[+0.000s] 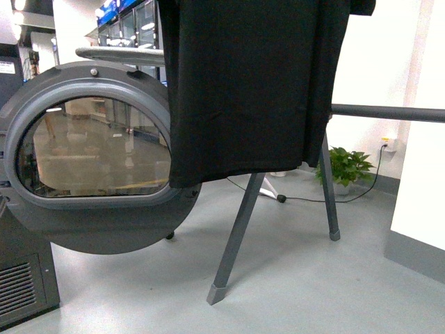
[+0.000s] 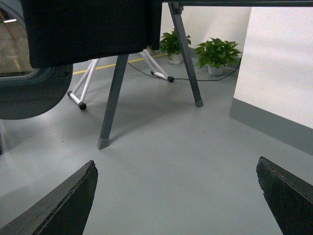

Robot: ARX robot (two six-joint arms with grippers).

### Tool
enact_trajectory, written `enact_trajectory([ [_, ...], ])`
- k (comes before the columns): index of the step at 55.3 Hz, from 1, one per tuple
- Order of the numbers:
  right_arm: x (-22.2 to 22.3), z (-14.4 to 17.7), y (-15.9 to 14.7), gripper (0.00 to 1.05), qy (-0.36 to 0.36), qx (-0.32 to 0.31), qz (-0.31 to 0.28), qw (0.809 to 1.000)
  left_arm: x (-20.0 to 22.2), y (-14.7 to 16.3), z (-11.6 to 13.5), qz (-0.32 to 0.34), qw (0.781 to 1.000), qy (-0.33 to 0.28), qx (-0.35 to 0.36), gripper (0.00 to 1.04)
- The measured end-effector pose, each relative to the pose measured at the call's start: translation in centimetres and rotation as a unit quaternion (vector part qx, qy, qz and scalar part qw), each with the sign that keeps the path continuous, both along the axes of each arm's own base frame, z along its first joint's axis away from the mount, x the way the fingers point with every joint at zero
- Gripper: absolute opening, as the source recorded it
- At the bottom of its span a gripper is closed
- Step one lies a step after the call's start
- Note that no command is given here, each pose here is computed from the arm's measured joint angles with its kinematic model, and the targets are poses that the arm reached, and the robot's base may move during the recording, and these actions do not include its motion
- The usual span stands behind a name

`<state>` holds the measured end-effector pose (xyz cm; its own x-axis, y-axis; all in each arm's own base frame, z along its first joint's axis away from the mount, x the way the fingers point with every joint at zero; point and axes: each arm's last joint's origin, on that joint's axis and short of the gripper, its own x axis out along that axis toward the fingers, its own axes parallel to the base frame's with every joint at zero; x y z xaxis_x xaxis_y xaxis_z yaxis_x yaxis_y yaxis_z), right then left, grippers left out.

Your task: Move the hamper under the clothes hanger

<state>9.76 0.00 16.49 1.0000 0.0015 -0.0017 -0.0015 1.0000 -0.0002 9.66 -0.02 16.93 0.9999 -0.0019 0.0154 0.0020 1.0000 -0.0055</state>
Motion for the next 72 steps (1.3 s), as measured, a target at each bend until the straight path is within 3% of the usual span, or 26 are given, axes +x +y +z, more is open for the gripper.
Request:
enact_trajectory([
  [72,0.00,0.00,0.00,0.97,0.000,0.000,0.000,1.000,0.00,0.01,0.00,0.000,1.000,0.000,0.000,0.98],
])
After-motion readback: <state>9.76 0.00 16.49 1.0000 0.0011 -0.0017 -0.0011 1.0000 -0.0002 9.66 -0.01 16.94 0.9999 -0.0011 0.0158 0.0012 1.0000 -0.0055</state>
